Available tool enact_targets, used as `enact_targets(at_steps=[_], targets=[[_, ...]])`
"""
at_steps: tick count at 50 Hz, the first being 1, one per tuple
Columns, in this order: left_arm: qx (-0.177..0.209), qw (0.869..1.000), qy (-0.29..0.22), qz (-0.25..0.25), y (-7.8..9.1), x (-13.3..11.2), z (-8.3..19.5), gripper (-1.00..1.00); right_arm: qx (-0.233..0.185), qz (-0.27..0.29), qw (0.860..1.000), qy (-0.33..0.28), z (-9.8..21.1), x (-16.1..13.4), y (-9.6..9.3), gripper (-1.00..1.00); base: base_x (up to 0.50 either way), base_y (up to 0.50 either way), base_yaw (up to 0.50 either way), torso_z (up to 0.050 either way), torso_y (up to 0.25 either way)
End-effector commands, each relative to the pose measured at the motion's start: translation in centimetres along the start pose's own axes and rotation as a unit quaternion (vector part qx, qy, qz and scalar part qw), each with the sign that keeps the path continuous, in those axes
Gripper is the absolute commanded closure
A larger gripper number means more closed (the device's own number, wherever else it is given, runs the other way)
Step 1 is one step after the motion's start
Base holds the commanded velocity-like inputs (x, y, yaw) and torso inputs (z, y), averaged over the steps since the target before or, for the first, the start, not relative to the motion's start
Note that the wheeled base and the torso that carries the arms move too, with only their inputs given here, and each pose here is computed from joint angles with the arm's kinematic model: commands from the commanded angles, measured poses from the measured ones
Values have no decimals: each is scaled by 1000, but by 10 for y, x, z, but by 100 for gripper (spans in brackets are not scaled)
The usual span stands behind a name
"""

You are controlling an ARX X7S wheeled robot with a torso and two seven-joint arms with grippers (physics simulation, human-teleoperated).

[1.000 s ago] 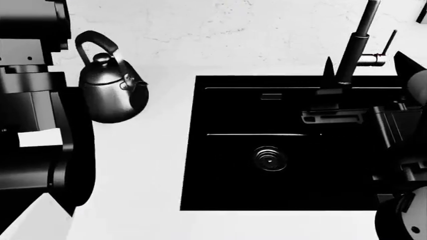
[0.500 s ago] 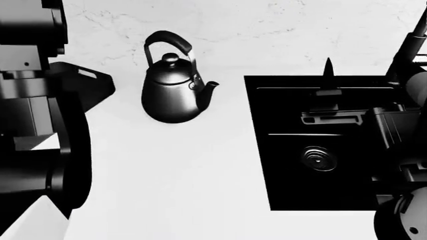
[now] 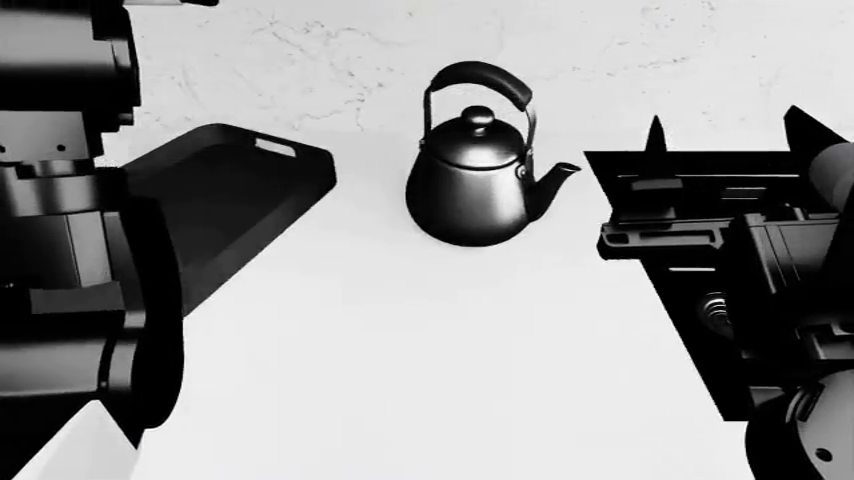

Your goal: Pick the kettle from the counter and place it on the tray. Then pick the mug from the cabinet and place it on the tray. Then close the cabinet doors.

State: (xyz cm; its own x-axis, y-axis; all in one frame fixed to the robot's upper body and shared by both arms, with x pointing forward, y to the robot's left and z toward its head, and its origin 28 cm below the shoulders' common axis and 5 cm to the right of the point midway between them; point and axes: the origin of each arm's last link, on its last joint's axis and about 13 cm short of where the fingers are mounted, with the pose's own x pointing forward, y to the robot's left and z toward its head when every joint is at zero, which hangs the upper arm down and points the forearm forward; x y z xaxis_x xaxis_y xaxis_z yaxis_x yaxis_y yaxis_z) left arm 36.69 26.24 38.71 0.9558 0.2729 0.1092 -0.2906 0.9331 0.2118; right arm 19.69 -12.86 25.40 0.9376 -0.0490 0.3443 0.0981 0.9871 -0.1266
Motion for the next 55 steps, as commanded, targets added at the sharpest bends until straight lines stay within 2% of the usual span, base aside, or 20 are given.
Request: enact_targets(at_steps=[1, 39, 41, 51, 55], targets=[[-3, 1000, -1, 1, 2, -4, 1, 100, 0, 0, 1000, -1, 0, 0, 0, -100, 0, 500, 0, 0, 0], [-1, 1000, -6, -12, 2, -9, -1, 100, 3, -4, 1000, 1, 0, 1, -1, -100, 0, 500, 0, 0, 0], [1, 1000, -11, -17, 2, -12, 0, 100, 13, -4, 1000, 1, 4, 1, -4, -100, 0, 0, 0, 0, 0], [18, 999, -37, -28, 11, -24, 7, 100, -2, -22, 1000, -2, 44, 17, -22, -100, 0, 0, 0, 0, 0], [22, 998, -45, -35, 12, -29, 10, 100, 4, -19, 1000, -1, 58, 25, -27, -100, 0, 0, 0, 0, 0]])
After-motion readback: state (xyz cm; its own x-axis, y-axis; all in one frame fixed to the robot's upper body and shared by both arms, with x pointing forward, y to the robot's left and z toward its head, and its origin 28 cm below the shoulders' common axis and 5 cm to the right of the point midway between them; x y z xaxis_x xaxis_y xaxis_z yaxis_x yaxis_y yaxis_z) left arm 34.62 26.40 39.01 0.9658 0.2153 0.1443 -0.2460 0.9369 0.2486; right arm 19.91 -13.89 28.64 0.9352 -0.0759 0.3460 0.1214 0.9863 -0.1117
